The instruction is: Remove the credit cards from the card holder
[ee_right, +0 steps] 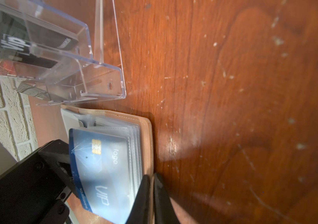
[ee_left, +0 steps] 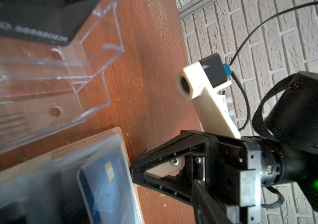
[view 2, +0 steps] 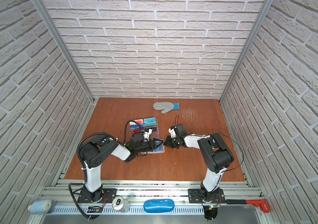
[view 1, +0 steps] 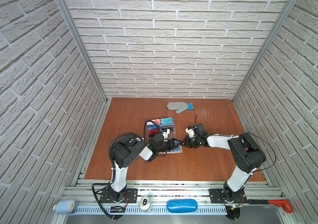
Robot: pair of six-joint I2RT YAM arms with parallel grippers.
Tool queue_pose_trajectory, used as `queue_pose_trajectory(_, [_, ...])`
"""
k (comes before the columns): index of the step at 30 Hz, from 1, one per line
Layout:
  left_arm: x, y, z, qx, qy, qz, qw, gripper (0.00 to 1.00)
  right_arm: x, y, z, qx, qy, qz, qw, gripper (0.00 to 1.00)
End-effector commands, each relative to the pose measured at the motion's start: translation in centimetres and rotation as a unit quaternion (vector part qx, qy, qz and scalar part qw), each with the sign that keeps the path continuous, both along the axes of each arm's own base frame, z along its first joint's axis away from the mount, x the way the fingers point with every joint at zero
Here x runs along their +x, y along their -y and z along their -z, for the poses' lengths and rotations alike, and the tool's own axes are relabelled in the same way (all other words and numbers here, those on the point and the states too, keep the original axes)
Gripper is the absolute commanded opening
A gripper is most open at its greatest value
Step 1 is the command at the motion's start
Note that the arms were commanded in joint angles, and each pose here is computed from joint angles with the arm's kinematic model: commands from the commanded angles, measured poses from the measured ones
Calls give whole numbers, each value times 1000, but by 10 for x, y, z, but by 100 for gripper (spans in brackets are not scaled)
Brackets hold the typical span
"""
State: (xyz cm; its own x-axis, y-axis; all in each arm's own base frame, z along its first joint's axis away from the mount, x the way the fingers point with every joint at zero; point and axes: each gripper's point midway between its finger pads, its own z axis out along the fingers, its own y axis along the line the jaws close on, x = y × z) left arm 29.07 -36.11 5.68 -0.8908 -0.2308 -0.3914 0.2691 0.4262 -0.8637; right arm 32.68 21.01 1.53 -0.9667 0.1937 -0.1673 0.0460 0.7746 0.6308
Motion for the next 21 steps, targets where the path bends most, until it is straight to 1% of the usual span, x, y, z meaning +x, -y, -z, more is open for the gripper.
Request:
queue_pose_trajectory(1, [-13,3,17,12,-19,19,1000,61,-8,0,14,-7,-14,-3,1000,9])
queue_pose_trajectory(7, [-8,-10,12,-4,-21,7,1000,60,-8,4,13,-12,-14,1,1000,9])
queue_pose_trajectory(10, [-6,-15,10,-14,-25,4,1000,60,-8,7,16,-22,-19,3,1000,7])
queue_pose_trajectory(14, [-4,-16,4,-37,-24,3,999,59,-8,8,18,-26,-22,3,999,6])
queue_pose_trajectory(21, [-5,-18,6,-37,-25,4,999,58,-8,10,19,-28,-24,5,999,6])
